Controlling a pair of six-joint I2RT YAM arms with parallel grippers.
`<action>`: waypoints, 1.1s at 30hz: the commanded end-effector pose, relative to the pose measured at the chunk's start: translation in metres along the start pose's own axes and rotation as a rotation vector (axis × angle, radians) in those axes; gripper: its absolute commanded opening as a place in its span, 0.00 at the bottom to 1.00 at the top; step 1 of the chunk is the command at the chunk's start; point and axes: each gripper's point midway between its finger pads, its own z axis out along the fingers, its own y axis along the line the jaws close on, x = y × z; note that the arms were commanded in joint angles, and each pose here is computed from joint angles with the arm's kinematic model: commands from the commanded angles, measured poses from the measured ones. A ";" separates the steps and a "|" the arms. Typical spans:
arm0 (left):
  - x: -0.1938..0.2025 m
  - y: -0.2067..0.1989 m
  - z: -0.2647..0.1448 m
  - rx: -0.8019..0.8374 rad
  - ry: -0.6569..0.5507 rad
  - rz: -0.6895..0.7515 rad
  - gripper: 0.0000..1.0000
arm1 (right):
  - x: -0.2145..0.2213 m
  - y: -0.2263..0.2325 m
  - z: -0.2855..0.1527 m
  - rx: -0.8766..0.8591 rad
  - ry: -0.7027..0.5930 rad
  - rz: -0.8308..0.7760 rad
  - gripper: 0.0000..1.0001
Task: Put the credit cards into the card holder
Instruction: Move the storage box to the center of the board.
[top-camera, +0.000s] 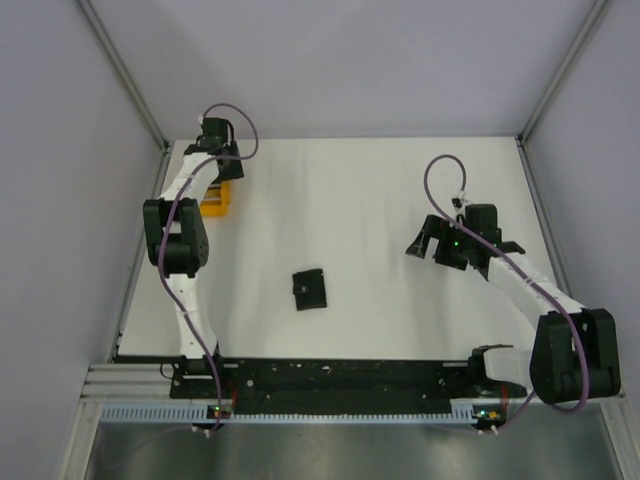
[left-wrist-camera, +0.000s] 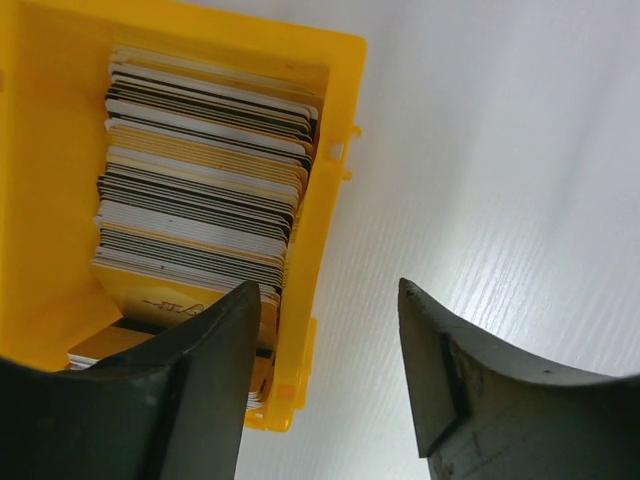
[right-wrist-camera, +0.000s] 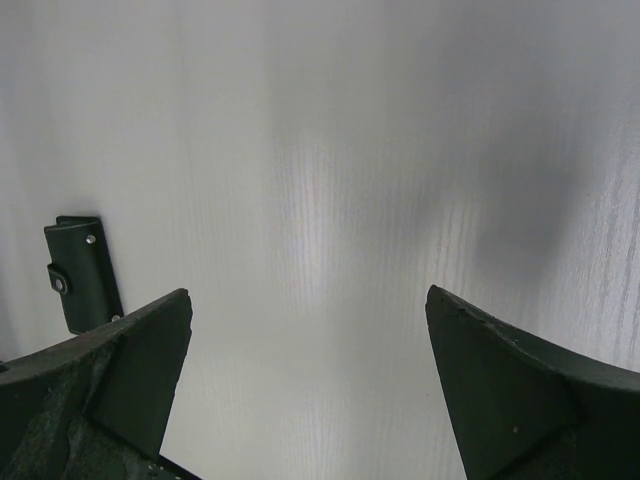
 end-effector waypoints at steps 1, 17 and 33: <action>0.008 -0.003 0.006 0.020 0.010 -0.020 0.59 | -0.001 0.003 -0.001 -0.010 -0.006 -0.005 0.99; 0.045 -0.057 -0.022 0.213 0.084 0.012 0.11 | 0.003 0.000 0.002 0.002 0.006 -0.003 0.98; 0.153 -0.241 -0.127 0.572 0.228 0.196 0.02 | -0.015 -0.028 -0.026 0.165 -0.156 0.038 0.99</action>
